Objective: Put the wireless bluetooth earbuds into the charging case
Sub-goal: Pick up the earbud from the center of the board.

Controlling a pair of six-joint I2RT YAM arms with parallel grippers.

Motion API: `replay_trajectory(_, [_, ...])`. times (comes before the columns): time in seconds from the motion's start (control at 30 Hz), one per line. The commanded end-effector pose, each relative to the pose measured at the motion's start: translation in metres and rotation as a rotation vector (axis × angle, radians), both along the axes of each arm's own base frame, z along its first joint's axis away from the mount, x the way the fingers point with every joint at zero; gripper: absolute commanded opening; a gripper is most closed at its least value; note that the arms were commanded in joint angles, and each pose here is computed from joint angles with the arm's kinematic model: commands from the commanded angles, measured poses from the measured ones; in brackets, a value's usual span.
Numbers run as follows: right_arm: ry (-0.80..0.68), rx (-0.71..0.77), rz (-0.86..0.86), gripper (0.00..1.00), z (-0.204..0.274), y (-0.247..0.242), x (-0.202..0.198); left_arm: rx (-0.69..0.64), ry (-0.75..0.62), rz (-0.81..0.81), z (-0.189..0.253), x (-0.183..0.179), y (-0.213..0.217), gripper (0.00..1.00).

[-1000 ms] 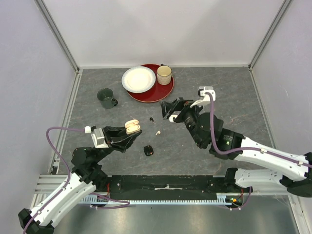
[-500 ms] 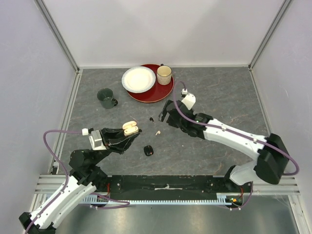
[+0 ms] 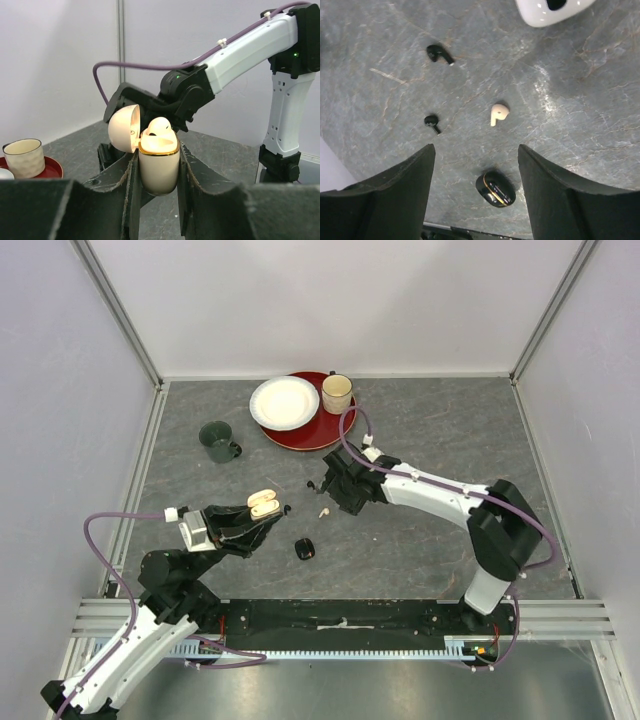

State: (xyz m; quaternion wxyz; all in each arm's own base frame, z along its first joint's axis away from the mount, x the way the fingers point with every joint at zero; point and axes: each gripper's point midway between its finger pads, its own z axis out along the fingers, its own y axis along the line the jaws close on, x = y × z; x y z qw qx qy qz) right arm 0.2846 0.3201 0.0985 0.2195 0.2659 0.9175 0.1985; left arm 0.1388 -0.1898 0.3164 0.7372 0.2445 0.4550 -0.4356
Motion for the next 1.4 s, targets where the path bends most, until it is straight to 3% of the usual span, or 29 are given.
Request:
replay_trajectory(0.0, [0.149, 0.054, -0.041, 0.72, -0.017, 0.012, -0.009, -0.018, -0.058, 0.043, 0.019, -0.002, 0.009, 0.02])
replay_trajectory(0.6, [0.254, 0.031, -0.095, 0.54, -0.057, 0.014, -0.002, -0.015, -0.056, 0.061, 0.016, 0.001, 0.011, 0.02])
replay_trajectory(1.37, [0.273, 0.009, -0.136, 0.46, -0.076, 0.007, 0.012, -0.011, -0.044, 0.067, 0.013, 0.004, 0.01, 0.02])
